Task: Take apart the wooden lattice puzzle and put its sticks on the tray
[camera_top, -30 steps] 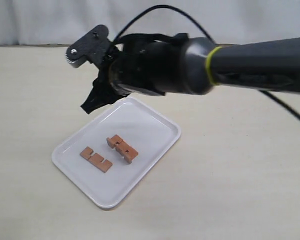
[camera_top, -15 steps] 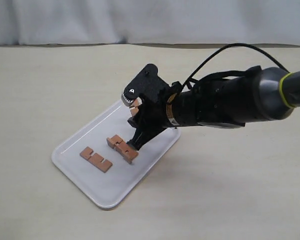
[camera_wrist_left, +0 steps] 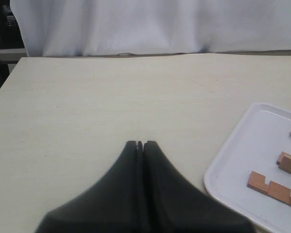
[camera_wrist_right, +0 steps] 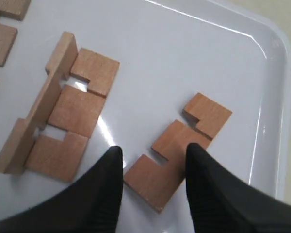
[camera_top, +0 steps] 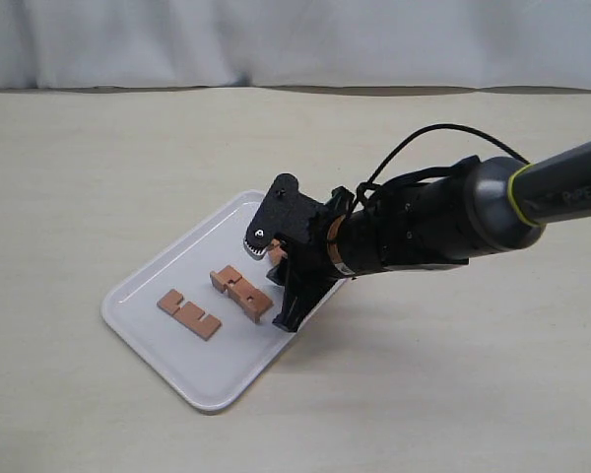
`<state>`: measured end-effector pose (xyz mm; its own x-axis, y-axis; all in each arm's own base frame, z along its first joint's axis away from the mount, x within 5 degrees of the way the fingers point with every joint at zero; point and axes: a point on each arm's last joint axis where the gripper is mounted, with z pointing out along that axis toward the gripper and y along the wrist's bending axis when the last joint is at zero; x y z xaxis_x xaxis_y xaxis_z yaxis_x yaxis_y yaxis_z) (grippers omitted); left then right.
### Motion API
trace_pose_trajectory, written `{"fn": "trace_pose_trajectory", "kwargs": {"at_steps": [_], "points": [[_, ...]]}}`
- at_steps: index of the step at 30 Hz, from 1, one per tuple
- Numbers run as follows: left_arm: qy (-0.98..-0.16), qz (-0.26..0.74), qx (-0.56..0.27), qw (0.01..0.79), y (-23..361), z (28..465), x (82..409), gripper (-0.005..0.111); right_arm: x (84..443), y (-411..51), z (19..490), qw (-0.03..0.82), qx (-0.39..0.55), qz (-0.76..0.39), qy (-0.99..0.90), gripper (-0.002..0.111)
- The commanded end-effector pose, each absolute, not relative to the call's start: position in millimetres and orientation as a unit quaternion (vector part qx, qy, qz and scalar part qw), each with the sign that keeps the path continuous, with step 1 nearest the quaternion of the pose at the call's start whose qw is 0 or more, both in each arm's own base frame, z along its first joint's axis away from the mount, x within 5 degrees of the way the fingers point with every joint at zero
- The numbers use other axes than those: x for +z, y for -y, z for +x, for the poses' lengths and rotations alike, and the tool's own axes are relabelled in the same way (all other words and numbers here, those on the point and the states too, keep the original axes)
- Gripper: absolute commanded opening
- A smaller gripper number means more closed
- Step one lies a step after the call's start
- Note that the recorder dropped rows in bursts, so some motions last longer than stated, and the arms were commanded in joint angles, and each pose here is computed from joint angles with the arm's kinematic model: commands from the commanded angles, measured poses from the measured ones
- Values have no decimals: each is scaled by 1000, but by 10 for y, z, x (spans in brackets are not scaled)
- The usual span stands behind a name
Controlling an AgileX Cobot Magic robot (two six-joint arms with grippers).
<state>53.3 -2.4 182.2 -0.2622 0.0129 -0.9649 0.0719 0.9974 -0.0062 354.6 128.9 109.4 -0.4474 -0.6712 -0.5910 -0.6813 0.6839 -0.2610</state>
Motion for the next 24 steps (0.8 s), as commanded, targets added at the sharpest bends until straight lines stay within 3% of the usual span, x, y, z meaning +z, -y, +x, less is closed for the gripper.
{"fn": "trace_pose_trajectory", "kwargs": {"at_steps": [1,10,12,17,24], "points": [[-792,26,-25,610,25,534,1821,0,1149,-1262,3548,348,2,-393,-851,49],[-792,26,-25,610,25,534,1821,0,1643,-1174,3509,384,6,-258,-887,49],[-792,26,-25,610,25,534,1821,0,1708,-1094,3472,366,-19,-225,-903,40],[-792,26,-25,610,25,534,1821,0,1730,-891,3371,296,-112,-215,-924,4],[-792,26,-25,610,25,534,1821,0,1808,-625,3260,138,-201,-199,-949,4]]}}
